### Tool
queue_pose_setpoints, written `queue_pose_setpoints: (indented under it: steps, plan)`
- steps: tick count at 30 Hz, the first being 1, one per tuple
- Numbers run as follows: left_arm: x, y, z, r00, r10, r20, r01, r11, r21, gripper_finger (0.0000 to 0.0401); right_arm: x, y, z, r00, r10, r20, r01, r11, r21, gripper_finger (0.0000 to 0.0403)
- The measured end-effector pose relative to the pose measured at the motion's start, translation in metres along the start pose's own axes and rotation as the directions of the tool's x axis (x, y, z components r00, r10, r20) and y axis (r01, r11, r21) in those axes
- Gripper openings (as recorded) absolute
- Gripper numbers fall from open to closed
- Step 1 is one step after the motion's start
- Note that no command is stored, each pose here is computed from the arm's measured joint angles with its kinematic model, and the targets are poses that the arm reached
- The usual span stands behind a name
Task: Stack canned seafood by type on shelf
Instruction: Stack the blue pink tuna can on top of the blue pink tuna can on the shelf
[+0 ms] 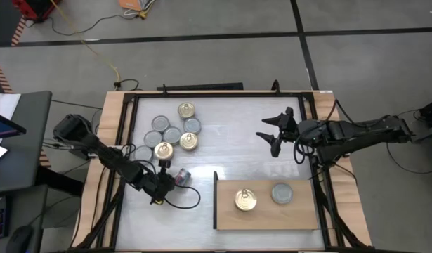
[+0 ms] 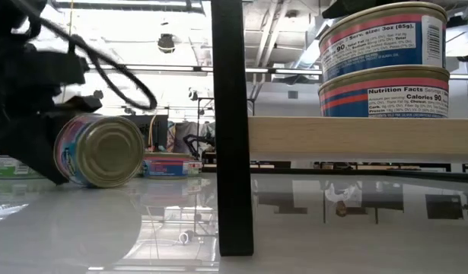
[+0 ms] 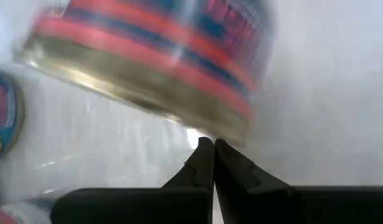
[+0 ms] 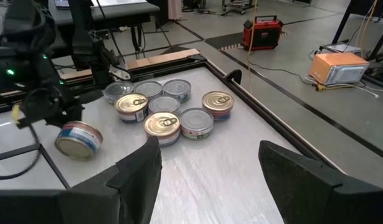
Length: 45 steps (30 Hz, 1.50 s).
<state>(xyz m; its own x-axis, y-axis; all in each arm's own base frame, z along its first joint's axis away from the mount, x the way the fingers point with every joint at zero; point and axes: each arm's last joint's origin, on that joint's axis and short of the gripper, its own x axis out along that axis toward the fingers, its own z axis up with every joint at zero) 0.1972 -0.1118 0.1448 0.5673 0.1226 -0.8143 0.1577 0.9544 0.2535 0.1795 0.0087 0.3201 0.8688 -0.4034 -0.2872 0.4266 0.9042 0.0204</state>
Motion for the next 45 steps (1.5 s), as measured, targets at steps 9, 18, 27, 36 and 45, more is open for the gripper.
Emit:
queue_pose_setpoints:
  steps: [9,18,27,36,45]
  plan:
    - [-0.034,0.011,0.017,0.998,0.012,-0.069,-0.044,0.876,-0.48,0.0019,0.0,0.0,0.0,1.0,0.0,0.0,0.0,1.0,-0.001,0.0295]
    - [-0.032,-0.005,0.007,0.999,-0.023,-0.036,-0.008,0.728,-0.685,0.0181,0.011,0.003,0.0,0.999,-0.02,0.049,0.023,0.997,-0.071,0.0295]
    - [-0.021,-0.014,0.022,0.999,-0.008,0.038,0.034,0.644,-0.765,0.03,0.04,0.003,-0.002,0.992,-0.076,0.097,0.089,0.987,-0.131,0.0295]
    - [-0.008,-0.036,0.052,0.961,0.235,-0.143,-0.258,0.583,-0.77,0.0303,0.047,-0.002,-0.005,0.992,-0.109,0.07,0.12,0.976,-0.181,0.0295]
    - [0.012,-0.04,0.075,0.929,0.312,-0.197,-0.336,0.495,-0.801,0.0303,0.044,0.004,-0.005,0.994,-0.08,0.078,0.093,0.977,-0.194,0.0295]
